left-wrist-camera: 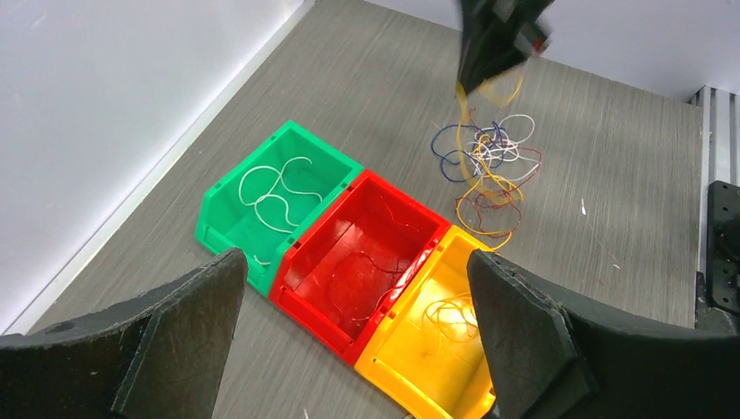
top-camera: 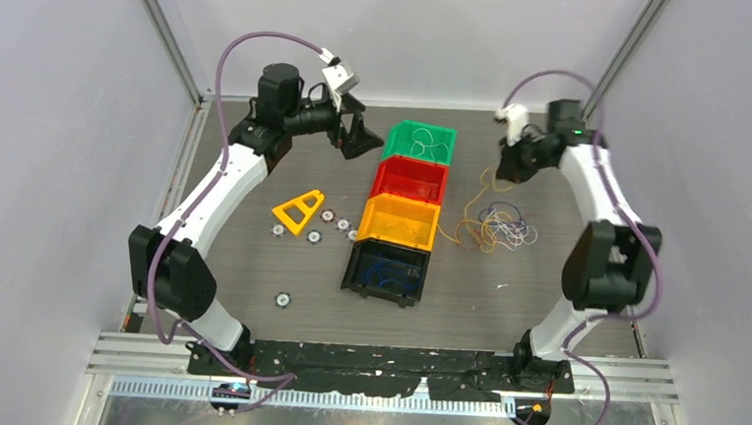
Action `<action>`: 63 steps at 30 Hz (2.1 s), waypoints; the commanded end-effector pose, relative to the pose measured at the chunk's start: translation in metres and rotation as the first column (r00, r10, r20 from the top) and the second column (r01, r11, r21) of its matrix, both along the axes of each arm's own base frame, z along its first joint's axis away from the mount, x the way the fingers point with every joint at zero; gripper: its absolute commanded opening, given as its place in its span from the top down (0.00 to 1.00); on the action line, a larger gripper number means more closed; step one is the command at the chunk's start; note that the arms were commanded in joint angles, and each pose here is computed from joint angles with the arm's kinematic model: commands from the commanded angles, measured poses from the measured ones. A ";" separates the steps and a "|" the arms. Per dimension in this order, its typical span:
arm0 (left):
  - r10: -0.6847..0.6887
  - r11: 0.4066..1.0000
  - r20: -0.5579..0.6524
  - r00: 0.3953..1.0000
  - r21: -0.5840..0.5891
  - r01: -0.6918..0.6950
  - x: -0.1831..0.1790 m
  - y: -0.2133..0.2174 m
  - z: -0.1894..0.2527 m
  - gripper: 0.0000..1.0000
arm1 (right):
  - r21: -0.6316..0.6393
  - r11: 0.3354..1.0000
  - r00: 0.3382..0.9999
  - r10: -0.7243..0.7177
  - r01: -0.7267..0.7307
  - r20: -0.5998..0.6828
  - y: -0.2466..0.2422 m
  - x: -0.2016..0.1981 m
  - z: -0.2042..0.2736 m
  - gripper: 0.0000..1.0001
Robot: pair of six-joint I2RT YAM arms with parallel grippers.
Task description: Untangle the cables
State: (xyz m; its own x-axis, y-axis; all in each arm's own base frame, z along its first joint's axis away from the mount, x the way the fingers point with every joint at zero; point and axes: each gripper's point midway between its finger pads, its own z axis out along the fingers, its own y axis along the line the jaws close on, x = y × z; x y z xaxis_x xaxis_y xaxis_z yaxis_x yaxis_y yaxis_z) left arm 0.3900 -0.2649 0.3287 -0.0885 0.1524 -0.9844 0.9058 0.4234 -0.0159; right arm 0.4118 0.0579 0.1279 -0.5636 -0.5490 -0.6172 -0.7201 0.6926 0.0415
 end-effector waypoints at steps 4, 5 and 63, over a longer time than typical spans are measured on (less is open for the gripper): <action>-0.080 0.997 0.119 0.990 -0.005 0.081 -0.001 -0.030 0.028 0.01 | 0.394 0.919 0.924 -0.155 0.005 0.349 0.002 -0.031 0.212 0.95; -0.098 0.995 0.142 0.985 -0.004 0.099 -0.003 -0.036 0.032 0.01 | 0.417 0.909 0.912 -0.174 0.003 0.372 0.000 -0.034 0.227 0.95; -0.195 0.840 0.624 0.757 -0.293 0.457 -0.106 -0.200 0.243 1.00 | 0.333 0.895 0.906 -0.374 0.296 0.200 -0.067 -0.095 0.077 0.95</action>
